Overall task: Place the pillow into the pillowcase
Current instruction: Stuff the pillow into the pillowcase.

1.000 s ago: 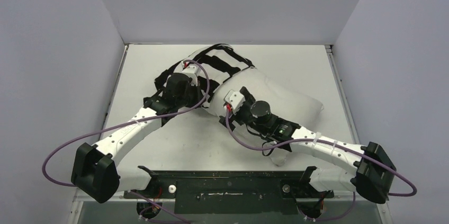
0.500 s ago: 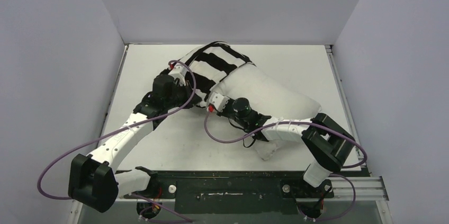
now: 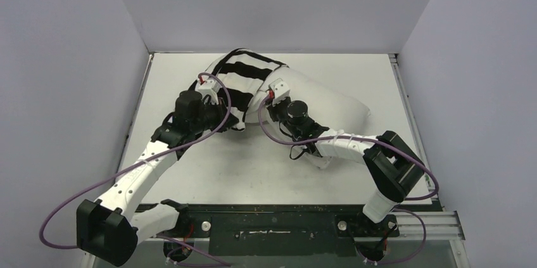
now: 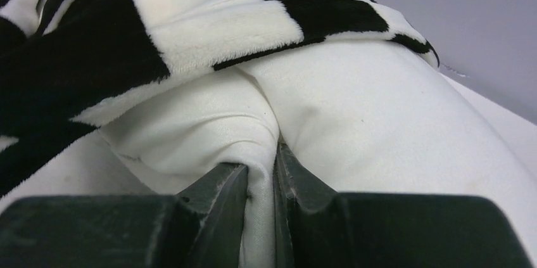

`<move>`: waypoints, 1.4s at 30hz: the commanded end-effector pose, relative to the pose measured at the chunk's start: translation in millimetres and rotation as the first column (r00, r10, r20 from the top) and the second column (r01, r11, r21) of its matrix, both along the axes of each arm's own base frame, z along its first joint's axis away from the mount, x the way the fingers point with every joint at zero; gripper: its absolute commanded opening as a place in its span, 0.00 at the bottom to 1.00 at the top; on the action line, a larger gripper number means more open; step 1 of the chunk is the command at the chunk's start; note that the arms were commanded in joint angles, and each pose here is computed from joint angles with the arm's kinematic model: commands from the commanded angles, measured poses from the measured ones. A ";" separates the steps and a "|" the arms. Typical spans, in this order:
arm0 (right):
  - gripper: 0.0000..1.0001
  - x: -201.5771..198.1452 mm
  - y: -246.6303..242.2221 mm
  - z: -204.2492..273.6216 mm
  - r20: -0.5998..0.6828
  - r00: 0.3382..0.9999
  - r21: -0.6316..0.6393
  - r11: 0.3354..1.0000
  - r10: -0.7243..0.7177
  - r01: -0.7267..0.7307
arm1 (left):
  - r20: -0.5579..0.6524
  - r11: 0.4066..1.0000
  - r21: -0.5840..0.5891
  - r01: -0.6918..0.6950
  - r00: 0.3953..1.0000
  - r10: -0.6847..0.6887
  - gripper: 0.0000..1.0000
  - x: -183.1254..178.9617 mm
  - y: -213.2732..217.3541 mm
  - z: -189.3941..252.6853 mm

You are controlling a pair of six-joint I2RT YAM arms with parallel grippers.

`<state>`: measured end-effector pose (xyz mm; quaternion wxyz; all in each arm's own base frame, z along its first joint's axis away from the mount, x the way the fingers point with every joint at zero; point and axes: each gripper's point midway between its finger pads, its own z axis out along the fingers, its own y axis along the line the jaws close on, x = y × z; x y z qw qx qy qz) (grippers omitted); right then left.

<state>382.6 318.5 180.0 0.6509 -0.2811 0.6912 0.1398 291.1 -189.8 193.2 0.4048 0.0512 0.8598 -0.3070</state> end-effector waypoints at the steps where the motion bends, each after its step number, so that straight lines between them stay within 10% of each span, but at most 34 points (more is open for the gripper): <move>1: 0.00 29.9 -14.7 119.9 0.130 0.976 0.437 0.894 -0.175 0.102 | 0.065 0.973 -0.162 0.162 0.986 -0.153 0.00 -28.2 -26.1 62.0; 6: 0.00 32.9 -11.2 115.7 0.018 0.982 0.569 0.810 -0.185 0.142 | 0.195 0.849 -0.421 0.319 0.946 -0.259 0.00 -37.8 -62.5 138.6; 15: 0.00 -36.9 11.2 132.3 -0.172 0.971 0.565 0.824 0.165 -0.040 | 0.212 0.886 -0.318 0.337 0.936 -0.280 0.00 -24.2 -67.2 171.1; 21: 0.00 -112.8 11.7 192.2 -0.214 0.871 0.648 0.731 0.442 -0.212 | 0.344 0.797 -0.386 0.465 0.874 -0.343 0.00 -27.5 -81.7 251.4; 28: 0.00 -86.3 4.9 191.4 -0.345 0.828 0.657 0.744 0.441 -0.122 | 0.390 0.771 -0.409 0.489 0.857 -0.336 0.01 43.2 -109.3 254.0; 33: 0.00 -32.2 -20.2 114.7 -0.462 0.827 0.633 0.772 0.321 0.054 | 0.260 0.919 -0.191 0.344 0.921 -0.290 0.50 95.3 -93.7 184.3; 42: 0.00 -5.6 -44.8 55.6 -0.501 0.814 0.588 0.806 0.295 0.070 | 0.299 0.988 0.157 -0.015 0.954 -0.033 0.56 102.5 -11.1 139.6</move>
